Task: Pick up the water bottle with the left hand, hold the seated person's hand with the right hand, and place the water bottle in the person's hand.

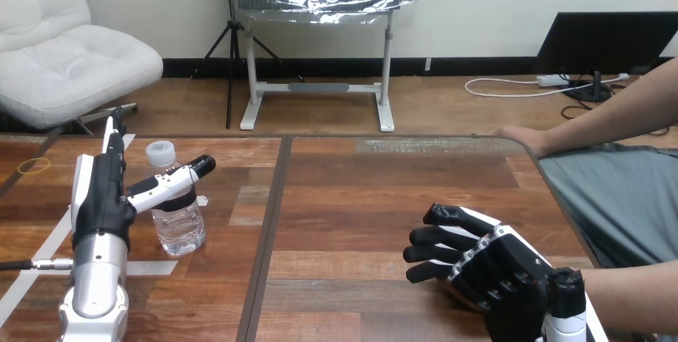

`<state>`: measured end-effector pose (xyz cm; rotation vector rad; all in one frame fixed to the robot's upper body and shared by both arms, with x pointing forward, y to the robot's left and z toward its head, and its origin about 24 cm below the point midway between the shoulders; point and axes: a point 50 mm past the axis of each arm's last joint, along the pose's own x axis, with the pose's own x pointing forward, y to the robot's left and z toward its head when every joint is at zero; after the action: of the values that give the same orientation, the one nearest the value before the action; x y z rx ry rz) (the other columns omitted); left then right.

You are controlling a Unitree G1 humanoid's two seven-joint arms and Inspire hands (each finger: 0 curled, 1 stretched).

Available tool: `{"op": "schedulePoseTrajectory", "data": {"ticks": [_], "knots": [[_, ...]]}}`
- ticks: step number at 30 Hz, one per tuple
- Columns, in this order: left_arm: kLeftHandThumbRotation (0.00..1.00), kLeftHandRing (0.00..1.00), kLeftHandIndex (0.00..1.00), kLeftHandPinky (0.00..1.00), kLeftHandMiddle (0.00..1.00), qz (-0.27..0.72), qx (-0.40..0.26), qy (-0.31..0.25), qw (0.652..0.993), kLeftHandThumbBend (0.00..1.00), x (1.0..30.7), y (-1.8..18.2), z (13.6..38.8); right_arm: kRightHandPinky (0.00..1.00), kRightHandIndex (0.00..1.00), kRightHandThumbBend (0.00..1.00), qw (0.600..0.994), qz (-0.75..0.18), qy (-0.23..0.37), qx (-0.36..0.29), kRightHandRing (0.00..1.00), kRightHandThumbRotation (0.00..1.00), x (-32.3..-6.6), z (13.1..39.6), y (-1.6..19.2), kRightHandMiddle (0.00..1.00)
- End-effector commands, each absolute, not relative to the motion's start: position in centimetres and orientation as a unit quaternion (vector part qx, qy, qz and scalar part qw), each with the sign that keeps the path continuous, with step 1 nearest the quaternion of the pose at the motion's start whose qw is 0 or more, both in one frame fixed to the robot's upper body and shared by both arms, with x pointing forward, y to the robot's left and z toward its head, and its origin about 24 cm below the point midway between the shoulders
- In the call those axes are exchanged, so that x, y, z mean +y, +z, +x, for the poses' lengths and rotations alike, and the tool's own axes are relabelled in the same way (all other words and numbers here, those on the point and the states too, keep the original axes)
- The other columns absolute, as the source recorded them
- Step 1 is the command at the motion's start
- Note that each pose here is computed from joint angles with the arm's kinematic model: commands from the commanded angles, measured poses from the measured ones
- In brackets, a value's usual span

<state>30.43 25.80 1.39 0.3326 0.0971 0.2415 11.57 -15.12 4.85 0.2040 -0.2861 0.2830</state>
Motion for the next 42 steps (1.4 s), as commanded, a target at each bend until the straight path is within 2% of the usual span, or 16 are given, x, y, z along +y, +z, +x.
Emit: {"op": "schedulePoseTrajectory", "data": {"ticks": [1, 42], "knots": [[0.27, 1.00, 1.00, 0.98, 1.00, 0.172, 0.012, 0.116, 0.978, 1.00, 25.6, 4.0, 32.6, 0.58, 0.72, 0.70, 0.968, 0.095, 0.146, -0.180, 0.66, 1.00, -15.1, 12.5, 5.8, 0.69], [0.27, 0.99, 1.00, 0.98, 1.00, 0.158, 0.069, 0.127, 0.977, 1.00, 25.6, 3.2, 33.7, 0.59, 0.71, 0.70, 0.968, 0.091, 0.145, -0.182, 0.66, 1.00, -15.1, 12.4, 5.8, 0.68]]}}
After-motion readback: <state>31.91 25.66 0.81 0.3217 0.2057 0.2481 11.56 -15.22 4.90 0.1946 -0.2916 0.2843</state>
